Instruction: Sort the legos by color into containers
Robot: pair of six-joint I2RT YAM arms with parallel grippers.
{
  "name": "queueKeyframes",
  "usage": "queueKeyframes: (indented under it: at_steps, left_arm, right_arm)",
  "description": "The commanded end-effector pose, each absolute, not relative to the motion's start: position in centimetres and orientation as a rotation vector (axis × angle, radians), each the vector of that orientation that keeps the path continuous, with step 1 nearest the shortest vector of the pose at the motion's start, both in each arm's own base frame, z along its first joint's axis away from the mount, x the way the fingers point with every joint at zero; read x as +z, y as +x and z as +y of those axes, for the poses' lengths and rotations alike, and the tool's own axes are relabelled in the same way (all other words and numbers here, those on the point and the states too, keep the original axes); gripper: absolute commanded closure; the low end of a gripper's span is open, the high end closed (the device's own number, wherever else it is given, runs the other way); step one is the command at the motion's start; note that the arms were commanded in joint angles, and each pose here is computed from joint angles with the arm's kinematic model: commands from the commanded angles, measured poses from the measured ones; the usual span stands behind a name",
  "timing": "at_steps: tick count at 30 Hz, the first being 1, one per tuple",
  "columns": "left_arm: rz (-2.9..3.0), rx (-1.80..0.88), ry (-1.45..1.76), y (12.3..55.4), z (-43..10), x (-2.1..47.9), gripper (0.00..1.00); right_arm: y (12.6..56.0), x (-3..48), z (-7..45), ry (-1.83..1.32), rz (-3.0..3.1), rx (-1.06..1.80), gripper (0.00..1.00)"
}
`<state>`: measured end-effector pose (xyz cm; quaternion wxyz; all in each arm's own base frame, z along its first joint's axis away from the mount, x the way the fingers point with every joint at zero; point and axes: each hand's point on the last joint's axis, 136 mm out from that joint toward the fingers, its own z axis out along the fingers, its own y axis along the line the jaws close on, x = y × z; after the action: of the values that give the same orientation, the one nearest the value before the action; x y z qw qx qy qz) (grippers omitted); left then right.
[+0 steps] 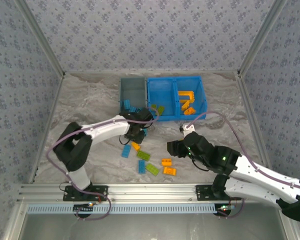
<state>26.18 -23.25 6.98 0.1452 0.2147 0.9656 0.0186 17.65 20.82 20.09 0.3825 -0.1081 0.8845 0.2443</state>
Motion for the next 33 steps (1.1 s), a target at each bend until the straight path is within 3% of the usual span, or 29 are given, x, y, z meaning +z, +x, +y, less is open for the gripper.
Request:
queueKeyframes:
  at_steps: [1, 5, 10, 17, 24, 29, 33]
  left_arm:
    - [2.715, -0.056, 0.543, 25.9, -23.8, 13.1, 0.69]
    - [2.662, -0.178, 0.520, 27.8, -27.2, 17.3, 0.69]
    - [2.619, -0.256, 0.553, 32.0, -32.8, 19.1, 0.70]
    - [2.638, -0.286, 0.525, 38.2, -38.5, 15.8, 0.69]
    - [2.694, -0.292, 0.461, 40.9, -39.6, 11.6, 0.68]
    - [2.723, -0.359, 0.474, 40.6, -40.3, 10.5, 0.54]
    - [2.700, -0.388, 0.461, 40.3, -40.3, 12.5, 0.43]
  right_arm:
    - [18.9, 23.8, 19.9, -0.215, 2.145, 0.590, 0.38]
    - [20.6, 25.9, 17.5, -0.096, 2.078, 0.456, 0.36]
    - [21.7, 27.9, 15.1, 0.025, 2.040, 0.371, 0.36]
    - [21.7, 29.1, 13.3, 0.100, 2.038, 0.325, 0.36]
    - [21.5, 28.7, 13.1, 0.108, 2.057, 0.323, 0.36]
    - [21.6, 28.2, 13.4, 0.107, 2.067, 0.321, 0.36]
    - [21.7, 27.9, 13.6, 0.095, 2.083, 0.311, 0.35]
